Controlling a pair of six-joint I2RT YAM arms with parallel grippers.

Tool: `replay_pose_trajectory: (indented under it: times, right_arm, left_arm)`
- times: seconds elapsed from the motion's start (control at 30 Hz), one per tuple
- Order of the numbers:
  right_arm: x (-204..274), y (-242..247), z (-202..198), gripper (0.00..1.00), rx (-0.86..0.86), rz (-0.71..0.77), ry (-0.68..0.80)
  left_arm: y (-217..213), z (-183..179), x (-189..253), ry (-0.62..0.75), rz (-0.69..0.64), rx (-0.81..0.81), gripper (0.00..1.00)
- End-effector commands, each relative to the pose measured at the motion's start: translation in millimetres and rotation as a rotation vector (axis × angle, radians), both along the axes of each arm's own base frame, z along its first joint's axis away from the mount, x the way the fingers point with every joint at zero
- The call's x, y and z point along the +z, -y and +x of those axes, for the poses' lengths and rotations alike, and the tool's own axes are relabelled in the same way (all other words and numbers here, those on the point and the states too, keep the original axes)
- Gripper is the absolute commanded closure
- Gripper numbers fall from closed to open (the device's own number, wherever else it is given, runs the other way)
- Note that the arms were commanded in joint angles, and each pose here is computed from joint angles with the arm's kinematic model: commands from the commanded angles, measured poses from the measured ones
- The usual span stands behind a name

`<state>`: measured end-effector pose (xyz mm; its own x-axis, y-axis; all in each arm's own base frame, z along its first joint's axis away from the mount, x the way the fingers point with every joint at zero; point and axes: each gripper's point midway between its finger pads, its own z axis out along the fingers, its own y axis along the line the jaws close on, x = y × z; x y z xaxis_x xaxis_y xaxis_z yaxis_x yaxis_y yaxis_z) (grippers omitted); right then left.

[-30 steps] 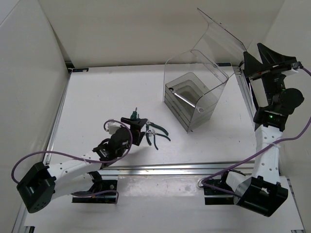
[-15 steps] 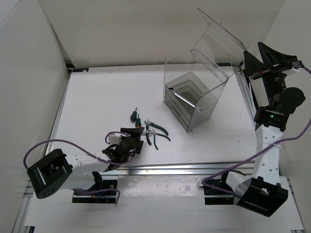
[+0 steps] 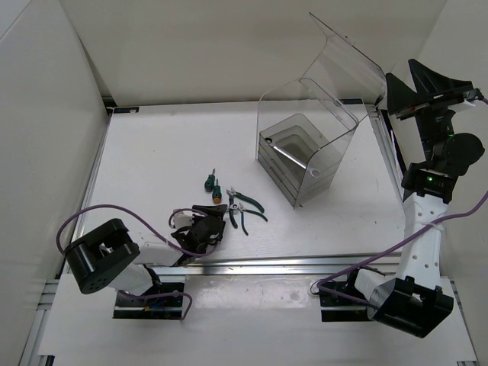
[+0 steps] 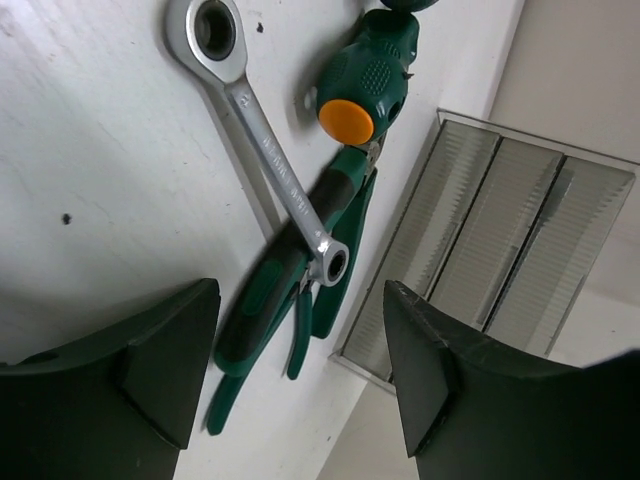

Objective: Sort the tools into containers

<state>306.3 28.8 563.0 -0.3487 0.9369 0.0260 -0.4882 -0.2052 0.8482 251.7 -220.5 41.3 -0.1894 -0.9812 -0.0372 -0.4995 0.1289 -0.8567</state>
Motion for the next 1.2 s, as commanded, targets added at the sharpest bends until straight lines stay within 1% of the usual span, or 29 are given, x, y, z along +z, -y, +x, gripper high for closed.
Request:
replay_pose_trajectory:
  times: [0.0,0.13,0.33,0.4,0.6,0.77,0.9,1.0,1.03,1.13,1.17]
  right_arm:
    - [34,0,-21,0.32,0.198,0.240,-0.027]
    - [30,0,-17,0.32,0.201,0.238,-0.040]
    - [28,0,-18,0.32,0.204,0.245,-0.045]
    - [27,-1,-17,0.32,0.207,0.240,-0.048]
    - [25,1,-14,0.32,0.206,0.242,-0.055]
    - [27,0,-13,0.32,0.212,0.239,-0.054]
    - [27,0,-13,0.32,0.217,0.239,-0.057]
    - [26,0,-12,0.32,0.217,0.240,-0.058]
    - [25,0,-13,0.32,0.217,0.240,-0.058]
    - [23,0,-11,0.32,0.220,0.243,-0.067]
    - [25,0,-13,0.32,0.219,0.241,-0.061]
  left_arm:
    - [2,9,4,0.002,-0.089,0.083,0.24]
    - [6,11,-9,-0.024,-0.075,0.092,0.26]
    - [9,15,-15,-0.057,-0.093,0.129,0.30]
    - [9,14,-17,-0.065,-0.094,0.138,0.34]
    - [3,11,-27,-0.097,-0.048,0.152,0.39]
    - [-7,9,-37,-0.114,-0.019,0.180,0.40]
    - [-16,7,-41,-0.118,-0.025,0.220,0.40]
    - [-22,4,-45,-0.128,-0.012,0.231,0.36]
    - [-23,4,-45,-0.130,-0.012,0.233,0.32]
    - [-25,3,-50,-0.142,-0.002,0.229,0.28]
    - [-25,6,-49,-0.139,-0.003,0.228,0.28]
